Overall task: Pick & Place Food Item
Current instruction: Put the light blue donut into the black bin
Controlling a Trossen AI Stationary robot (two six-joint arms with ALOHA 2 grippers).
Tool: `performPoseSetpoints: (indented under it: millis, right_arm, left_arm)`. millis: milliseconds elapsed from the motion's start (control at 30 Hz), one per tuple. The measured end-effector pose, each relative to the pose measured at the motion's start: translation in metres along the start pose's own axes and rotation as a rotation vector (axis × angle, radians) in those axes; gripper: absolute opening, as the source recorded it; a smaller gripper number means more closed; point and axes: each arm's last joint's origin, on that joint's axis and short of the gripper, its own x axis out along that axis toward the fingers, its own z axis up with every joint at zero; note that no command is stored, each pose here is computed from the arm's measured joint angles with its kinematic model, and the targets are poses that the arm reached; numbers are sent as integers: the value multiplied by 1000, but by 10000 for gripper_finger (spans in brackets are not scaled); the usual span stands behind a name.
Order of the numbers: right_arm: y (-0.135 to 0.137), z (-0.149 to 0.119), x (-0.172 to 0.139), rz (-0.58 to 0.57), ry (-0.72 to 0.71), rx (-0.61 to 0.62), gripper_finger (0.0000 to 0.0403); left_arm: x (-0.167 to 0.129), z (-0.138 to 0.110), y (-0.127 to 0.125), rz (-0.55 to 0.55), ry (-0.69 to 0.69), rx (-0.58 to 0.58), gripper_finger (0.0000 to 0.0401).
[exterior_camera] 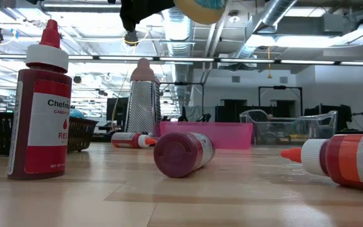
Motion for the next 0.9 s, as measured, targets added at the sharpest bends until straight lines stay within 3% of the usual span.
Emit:
performPoseSetpoints:
  millis: [333, 900]
  right_arm:
    - [-4, -1, 6, -4, -7, -1, 98]
    - [-7, 0, 9, -3, -29, 27, 98]
  left_arm:
    - [0, 0, 0, -1, -4, -11, 293]
    - [0, 1, 0, -1, -6, -22, 223]
